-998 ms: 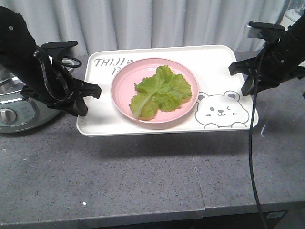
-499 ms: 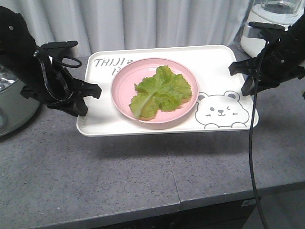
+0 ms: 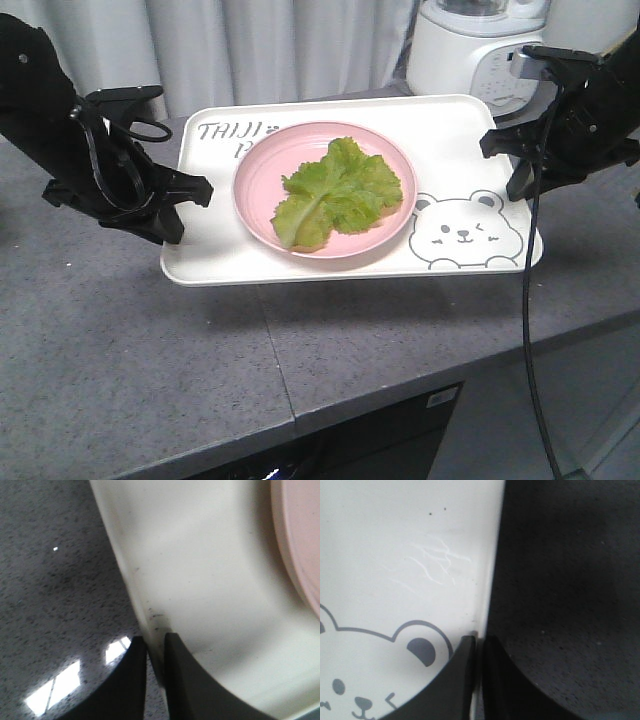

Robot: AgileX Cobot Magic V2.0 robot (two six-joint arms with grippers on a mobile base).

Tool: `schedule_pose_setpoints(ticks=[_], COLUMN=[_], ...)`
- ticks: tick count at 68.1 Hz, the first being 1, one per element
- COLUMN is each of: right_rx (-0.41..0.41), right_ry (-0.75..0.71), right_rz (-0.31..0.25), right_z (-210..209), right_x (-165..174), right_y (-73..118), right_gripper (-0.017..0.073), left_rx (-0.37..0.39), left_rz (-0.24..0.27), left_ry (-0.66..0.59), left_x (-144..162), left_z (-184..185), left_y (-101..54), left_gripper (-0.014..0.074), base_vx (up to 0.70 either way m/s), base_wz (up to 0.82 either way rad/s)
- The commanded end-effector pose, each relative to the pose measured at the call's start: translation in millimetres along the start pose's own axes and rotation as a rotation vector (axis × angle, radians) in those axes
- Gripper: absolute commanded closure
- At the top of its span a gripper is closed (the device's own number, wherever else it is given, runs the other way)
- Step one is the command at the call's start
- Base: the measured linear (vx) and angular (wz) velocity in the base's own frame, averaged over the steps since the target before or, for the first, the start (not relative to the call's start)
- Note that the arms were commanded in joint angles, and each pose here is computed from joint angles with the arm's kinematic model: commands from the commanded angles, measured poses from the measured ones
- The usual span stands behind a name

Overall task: Transfer vegetables to tray and serve
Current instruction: 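Hold the tray level and turn the base away from the counter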

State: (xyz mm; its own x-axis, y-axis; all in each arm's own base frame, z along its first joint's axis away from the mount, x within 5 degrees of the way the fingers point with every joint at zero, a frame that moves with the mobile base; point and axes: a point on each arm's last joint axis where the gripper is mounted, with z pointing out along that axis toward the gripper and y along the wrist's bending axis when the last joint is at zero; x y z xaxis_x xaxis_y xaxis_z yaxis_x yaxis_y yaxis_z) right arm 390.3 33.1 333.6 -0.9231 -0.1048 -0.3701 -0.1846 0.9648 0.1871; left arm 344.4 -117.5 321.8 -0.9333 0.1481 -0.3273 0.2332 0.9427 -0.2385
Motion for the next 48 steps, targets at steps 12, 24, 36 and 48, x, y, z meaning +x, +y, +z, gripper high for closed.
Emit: schedule_pose_setpoints(ticks=[12, 24, 36, 48], right_rx=[-0.107, -0.107, -0.107, -0.107], right_ry=[-0.066, -0.066, -0.066, -0.066], right_rz=[-0.030, -0.030, -0.030, -0.030], right_z=[-31.6, -31.6, -31.6, -31.6], right_x=[1.8, 1.8, 1.8, 1.8], right_y=[23.2, 23.2, 23.2, 23.2], right_gripper=[0.0565, 0.0565, 0.0565, 0.0565], left_rx=[0.114, 0.114, 0.114, 0.114], left_rz=[0.031, 0.031, 0.031, 0.031], left_ry=[-0.135, -0.135, -0.135, -0.135], left_x=[-3.9, -3.9, -3.9, -3.9], left_z=[-32.0, -32.0, -32.0, -32.0], left_y=[-23.0, -23.0, -23.0, -23.0], left_gripper=[0.0599, 0.0599, 0.0599, 0.0599], base_vx=[-0.02, -0.02, -0.03, -0.03], base_wz=[-0.37, -0.35, -0.34, -0.35])
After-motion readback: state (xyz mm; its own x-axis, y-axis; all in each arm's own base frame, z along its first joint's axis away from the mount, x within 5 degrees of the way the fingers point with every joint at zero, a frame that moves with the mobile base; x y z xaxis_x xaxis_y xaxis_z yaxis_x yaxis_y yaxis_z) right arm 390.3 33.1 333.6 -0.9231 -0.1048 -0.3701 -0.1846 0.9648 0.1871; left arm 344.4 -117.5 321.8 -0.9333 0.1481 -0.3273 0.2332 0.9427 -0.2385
